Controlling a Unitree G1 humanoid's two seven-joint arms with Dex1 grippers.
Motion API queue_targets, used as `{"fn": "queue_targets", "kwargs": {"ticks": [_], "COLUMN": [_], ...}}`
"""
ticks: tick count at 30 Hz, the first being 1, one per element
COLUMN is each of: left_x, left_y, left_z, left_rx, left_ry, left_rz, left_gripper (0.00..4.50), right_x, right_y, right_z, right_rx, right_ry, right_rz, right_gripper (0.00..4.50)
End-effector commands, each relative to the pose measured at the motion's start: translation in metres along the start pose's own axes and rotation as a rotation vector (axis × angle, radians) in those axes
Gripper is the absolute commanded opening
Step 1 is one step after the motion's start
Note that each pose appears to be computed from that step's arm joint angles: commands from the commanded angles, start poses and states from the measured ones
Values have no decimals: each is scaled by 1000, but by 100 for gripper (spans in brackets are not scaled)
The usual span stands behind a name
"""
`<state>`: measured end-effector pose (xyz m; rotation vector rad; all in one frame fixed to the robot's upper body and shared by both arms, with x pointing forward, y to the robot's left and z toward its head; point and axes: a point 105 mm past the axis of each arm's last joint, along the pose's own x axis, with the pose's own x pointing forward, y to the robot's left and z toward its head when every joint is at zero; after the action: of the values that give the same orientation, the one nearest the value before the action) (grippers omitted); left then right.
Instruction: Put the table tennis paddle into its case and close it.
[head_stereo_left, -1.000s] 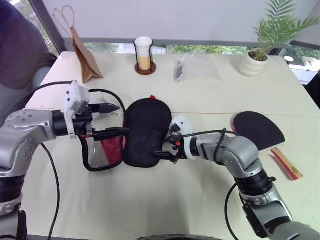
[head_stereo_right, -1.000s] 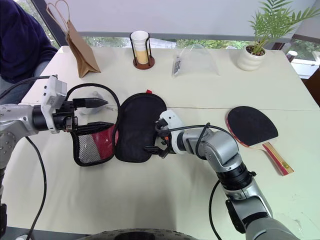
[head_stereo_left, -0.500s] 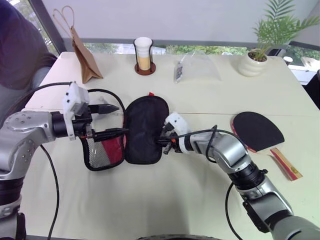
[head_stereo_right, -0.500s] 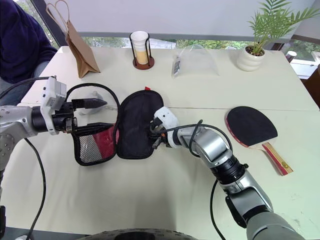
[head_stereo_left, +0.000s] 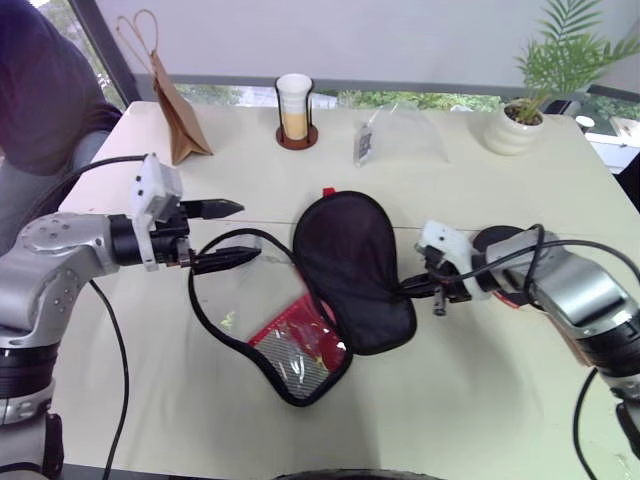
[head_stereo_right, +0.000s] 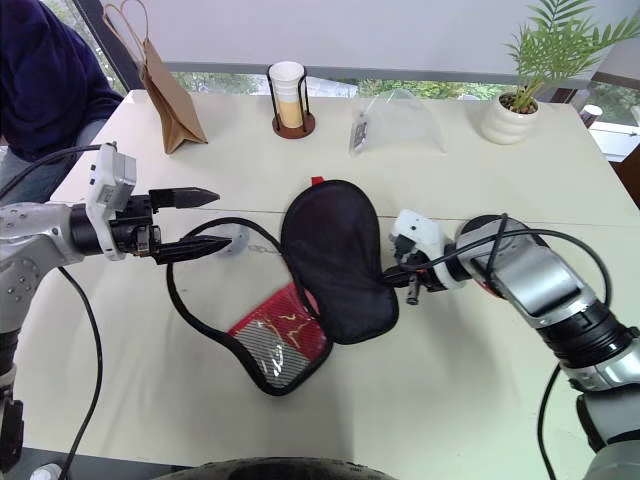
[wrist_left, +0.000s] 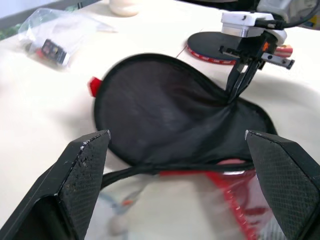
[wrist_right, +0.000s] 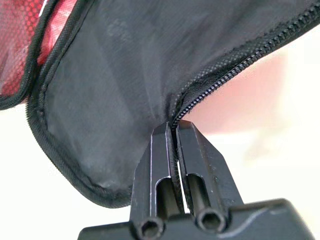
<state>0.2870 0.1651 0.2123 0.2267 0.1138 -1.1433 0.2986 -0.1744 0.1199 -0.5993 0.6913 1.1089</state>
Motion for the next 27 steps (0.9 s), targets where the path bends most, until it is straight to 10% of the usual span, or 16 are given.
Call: {"fn": "queue_targets", "kwargs": {"ticks": [1, 14, 24, 27], "left_x": [0, 6, 14, 18], "left_y": [0, -6, -9, -8], "left_z": [11, 9, 9, 9], "left_rx": [52, 54, 47, 43], "left_ry": [-25, -23, -36, -46], "left_rz": [-5, -19, -53, -68], "left_gripper": [450, 450, 450, 450], "right_x": [-16, -29, -81, -114], "right_y": [-14, -43, -50, -47], "right_z": [-6, -25, -8, -11], "right_rx": [-42, -56, -17, 29], "right_ry": [19, 65, -38, -57], "right_rz": [-9, -42, -287, -428], "right_gripper": [7, 7, 445, 445]}}
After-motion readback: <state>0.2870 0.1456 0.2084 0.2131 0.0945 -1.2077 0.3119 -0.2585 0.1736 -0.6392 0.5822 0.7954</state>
